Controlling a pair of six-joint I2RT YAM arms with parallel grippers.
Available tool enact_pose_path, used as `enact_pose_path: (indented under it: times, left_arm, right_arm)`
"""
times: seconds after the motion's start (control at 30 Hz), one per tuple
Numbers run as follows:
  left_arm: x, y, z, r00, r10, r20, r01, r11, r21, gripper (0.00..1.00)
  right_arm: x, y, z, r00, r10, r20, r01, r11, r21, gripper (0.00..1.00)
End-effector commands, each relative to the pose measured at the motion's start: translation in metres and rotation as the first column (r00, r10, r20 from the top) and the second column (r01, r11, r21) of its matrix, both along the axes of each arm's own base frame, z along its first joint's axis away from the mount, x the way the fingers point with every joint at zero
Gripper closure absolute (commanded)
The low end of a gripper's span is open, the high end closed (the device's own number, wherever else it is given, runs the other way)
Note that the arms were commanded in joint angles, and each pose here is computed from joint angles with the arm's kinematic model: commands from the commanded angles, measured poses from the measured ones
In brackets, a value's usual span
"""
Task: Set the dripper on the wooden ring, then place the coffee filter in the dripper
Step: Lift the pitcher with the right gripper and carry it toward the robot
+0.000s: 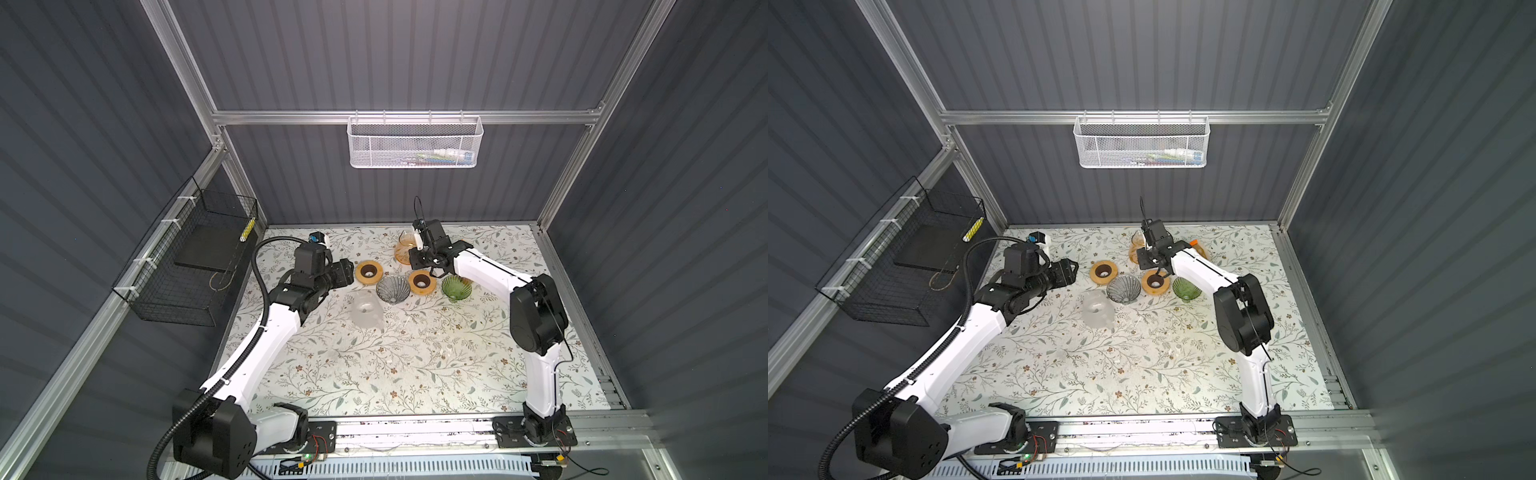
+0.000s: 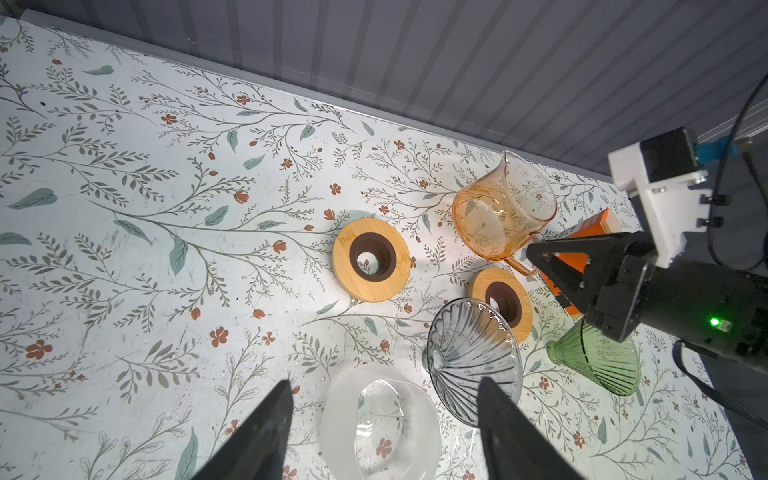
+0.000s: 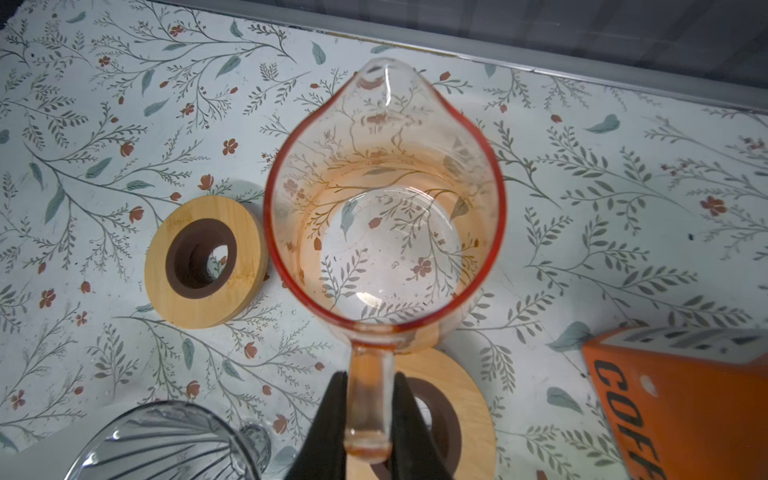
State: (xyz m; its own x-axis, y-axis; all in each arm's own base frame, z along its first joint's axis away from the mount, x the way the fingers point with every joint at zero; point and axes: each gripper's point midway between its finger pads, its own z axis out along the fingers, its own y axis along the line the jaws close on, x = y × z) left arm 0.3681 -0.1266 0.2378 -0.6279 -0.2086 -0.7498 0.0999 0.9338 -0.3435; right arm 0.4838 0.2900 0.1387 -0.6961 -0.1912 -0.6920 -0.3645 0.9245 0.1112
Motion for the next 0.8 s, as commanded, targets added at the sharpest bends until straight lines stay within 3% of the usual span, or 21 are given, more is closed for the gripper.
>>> enact_pose_path:
  times: [0.0, 0.47, 0.63, 0.77]
  left_arm:
    - [0.005, 0.002, 0.019, 1.0, 0.012, 0.026, -0.012, 1.0, 0.002, 0.3]
    - [0.003, 0.003, 0.026, 0.999, 0.014, 0.028, -0.014, 1.0, 0.01, 0.3]
    - [0.0, 0.01, 0.028, 0.999, 0.031, 0.024, -0.031, 0.999, 0.038, 0.3]
    - [-0.003, 0.011, 0.031, 0.999, 0.035, 0.026, -0.036, 0.998, 0.042, 0.3]
  right_arm:
    - [-0.007, 0.002, 0.025, 0.998, 0.011, 0.061, -0.013, 1.0, 0.025, 1.0]
    - [-0.059, -0.013, 0.076, 0.991, 0.035, 0.128, -0.039, 0.999, 0.032, 1.0]
    - [-0.091, -0.02, 0.089, 0.987, 0.063, 0.146, -0.061, 0.998, -0.018, 1.0]
    - [-0.122, -0.021, 0.101, 0.986, 0.078, 0.147, -0.082, 0.996, 0.025, 1.0]
